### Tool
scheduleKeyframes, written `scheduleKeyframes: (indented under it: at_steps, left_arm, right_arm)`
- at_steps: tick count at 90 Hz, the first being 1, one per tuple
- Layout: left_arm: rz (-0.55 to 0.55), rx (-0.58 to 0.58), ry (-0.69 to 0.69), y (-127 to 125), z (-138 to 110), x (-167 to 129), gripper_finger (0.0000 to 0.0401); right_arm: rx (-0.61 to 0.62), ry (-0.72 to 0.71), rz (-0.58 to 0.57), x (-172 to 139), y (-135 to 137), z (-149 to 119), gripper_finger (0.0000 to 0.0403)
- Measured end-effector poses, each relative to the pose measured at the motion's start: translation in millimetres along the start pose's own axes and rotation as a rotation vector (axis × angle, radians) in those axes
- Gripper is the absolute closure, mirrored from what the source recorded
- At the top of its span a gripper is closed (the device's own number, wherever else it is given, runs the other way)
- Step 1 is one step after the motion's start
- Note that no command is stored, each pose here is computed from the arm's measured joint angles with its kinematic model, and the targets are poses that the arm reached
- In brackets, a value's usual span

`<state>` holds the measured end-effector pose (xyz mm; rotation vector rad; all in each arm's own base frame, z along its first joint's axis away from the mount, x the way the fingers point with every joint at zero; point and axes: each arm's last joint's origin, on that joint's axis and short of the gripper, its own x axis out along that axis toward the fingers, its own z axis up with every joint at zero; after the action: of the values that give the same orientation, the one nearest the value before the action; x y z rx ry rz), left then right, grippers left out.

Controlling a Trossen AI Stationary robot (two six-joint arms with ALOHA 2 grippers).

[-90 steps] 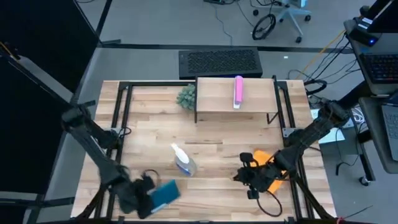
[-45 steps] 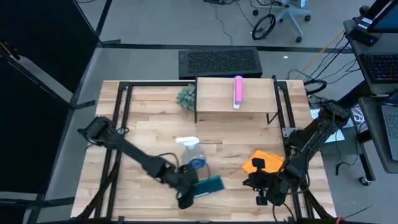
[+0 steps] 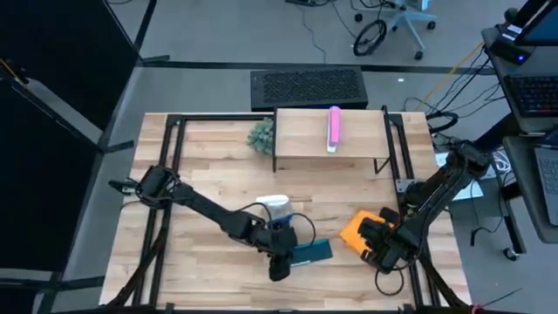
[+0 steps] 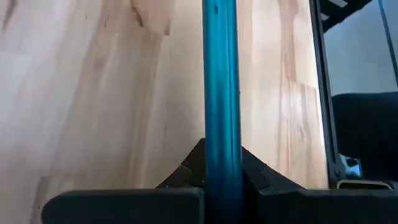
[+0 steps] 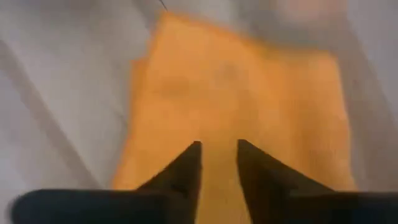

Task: Apply microfiber cloth
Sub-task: Wipe the tablet with the microfiber cloth

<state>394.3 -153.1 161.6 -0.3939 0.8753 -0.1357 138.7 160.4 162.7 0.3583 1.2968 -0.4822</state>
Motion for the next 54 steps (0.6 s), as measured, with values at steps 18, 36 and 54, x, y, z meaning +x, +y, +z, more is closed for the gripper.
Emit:
scheduleKeyframes:
  at_steps: [18,36,54]
  left_arm:
    - [-0.008,-0.008,-0.034,7,3,9,0.0394]
    - [-0.022,-0.012,-0.045,9,3,17,0.0394]
    - [-0.031,-0.014,-0.077,9,5,18,0.0394]
  right_arm:
    - [0.05,0.048,0.069,32,-13,-12,0.0169]
    - [0.046,0.019,0.169,33,-6,-19,0.0199]
    - [-0.042,0.076,0.463,15,26,-34,0.0371]
